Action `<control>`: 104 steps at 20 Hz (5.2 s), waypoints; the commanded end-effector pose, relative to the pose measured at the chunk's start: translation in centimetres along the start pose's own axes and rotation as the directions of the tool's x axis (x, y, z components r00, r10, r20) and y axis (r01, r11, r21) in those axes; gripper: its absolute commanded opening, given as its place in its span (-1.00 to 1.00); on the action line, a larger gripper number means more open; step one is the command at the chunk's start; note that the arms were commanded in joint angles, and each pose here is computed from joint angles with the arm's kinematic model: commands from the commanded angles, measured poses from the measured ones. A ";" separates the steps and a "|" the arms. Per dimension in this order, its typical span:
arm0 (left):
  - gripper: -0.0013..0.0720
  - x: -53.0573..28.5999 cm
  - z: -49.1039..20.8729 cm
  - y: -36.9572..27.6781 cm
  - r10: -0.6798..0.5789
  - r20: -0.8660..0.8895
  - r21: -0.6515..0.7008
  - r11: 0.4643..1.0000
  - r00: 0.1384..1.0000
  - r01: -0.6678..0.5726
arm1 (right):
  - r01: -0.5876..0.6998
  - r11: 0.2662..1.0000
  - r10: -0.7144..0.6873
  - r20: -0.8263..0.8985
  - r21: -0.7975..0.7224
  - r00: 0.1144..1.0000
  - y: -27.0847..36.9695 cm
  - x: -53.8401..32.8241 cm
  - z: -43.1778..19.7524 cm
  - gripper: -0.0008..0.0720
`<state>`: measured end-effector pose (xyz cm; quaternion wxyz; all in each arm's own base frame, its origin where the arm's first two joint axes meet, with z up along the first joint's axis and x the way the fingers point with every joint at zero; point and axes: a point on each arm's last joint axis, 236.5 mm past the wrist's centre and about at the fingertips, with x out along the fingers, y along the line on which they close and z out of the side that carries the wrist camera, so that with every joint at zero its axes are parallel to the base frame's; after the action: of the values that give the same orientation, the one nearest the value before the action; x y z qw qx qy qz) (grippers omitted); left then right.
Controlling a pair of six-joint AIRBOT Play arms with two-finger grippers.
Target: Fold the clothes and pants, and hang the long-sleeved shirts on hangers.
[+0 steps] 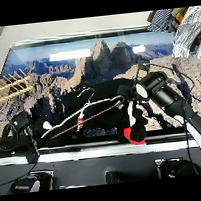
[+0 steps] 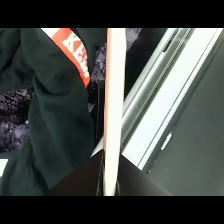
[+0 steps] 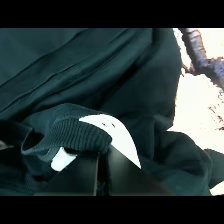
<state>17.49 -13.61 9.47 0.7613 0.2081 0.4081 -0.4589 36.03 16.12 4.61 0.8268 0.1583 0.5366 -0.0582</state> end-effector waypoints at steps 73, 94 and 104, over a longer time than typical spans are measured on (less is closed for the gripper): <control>-0.88 12.8 10.3 4.3 -0.142 0.025 0.345 0.930 0.990 0.124 | -0.344 0.876 0.282 -0.220 -0.338 0.934 7.1 -17.6 -1.7 -0.03; -0.88 12.8 11.4 4.7 -0.124 0.072 0.334 0.938 0.990 0.094 | -0.192 0.771 0.198 -0.059 -0.608 0.979 -7.7 -17.5 6.1 0.75; -0.88 12.8 11.4 4.7 -0.125 0.072 0.333 0.938 0.990 0.094 | -0.292 0.332 0.229 -0.224 -0.897 0.947 -2.9 -6.2 0.7 0.85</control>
<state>29.61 -25.95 5.46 0.7074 0.2878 0.3007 -0.5712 31.27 10.89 11.27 0.7472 -0.2034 0.5205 0.3596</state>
